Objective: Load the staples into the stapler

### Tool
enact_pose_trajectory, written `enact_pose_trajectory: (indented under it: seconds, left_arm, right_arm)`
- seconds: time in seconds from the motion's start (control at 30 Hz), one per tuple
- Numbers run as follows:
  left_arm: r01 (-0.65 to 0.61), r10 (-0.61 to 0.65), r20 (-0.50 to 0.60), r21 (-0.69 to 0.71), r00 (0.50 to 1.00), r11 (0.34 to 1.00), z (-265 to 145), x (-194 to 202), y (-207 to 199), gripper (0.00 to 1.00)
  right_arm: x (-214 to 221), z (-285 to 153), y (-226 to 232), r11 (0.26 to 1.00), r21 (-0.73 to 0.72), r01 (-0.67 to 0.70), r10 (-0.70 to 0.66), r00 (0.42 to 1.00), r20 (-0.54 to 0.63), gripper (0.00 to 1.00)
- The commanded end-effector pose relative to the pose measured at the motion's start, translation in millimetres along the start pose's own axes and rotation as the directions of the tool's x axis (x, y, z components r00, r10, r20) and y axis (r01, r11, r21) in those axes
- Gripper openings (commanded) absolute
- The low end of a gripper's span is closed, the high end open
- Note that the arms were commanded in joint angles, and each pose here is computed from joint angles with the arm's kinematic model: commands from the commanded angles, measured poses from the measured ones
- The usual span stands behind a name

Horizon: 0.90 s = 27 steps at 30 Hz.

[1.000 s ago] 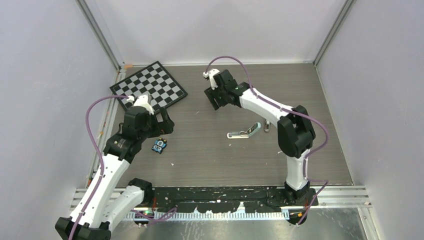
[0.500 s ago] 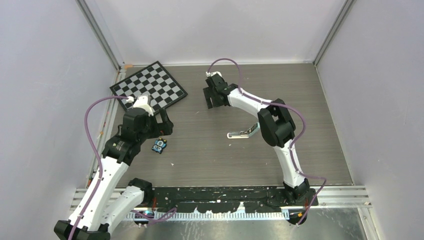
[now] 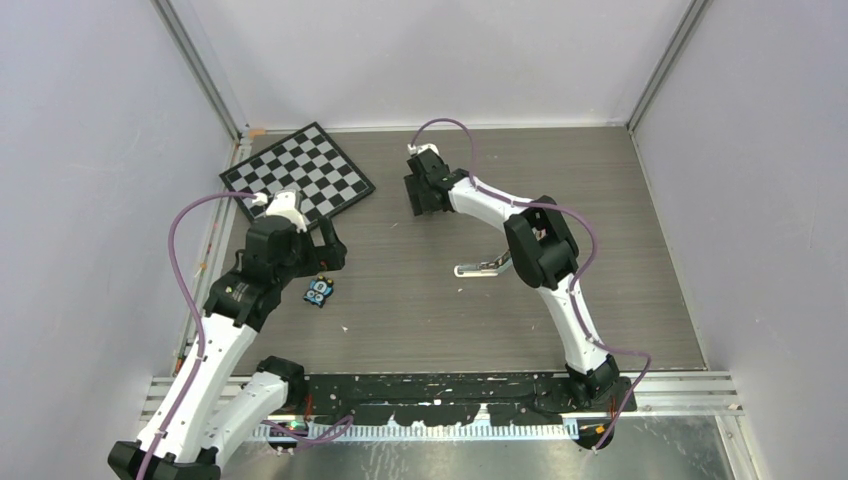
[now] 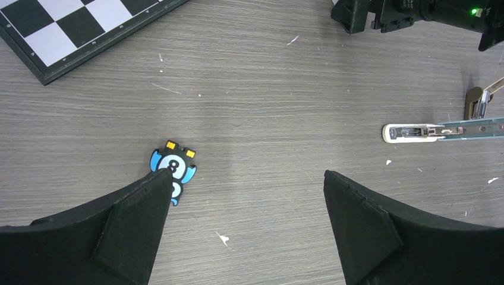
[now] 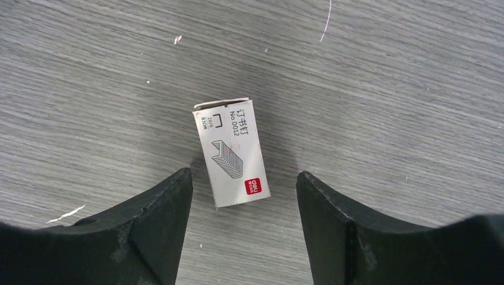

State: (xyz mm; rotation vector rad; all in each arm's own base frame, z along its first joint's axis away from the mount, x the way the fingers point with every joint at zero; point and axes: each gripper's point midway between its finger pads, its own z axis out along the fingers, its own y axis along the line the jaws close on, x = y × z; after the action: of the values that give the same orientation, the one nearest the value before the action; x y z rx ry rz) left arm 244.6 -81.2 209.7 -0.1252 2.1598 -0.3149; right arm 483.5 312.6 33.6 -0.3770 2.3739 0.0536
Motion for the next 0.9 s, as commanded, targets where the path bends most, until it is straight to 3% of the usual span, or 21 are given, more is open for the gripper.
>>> enact_pose_trajectory:
  seconds: [0.0,0.6,0.87]
  left_arm:
    - [-0.012,0.011,0.039,0.018,0.999,1.000,-3.4,-8.0,-3.3,1.00]
    - [-0.011,0.009,0.035,0.034,0.999,0.999,2.4,-5.1,-5.8,0.95]
    - [-0.004,0.002,0.043,0.042,0.999,0.999,3.7,-4.2,-6.5,0.94]
  right_arm:
    - [-32.2,0.8,-0.2,1.000,-0.011,-0.012,0.013,0.996,0.090,0.67]
    - [-26.7,-0.4,5.5,0.994,-0.109,0.033,-0.024,0.996,0.086,0.47]
    - [-17.4,-14.3,8.1,0.984,-0.160,0.084,-0.070,0.993,0.091,0.44]
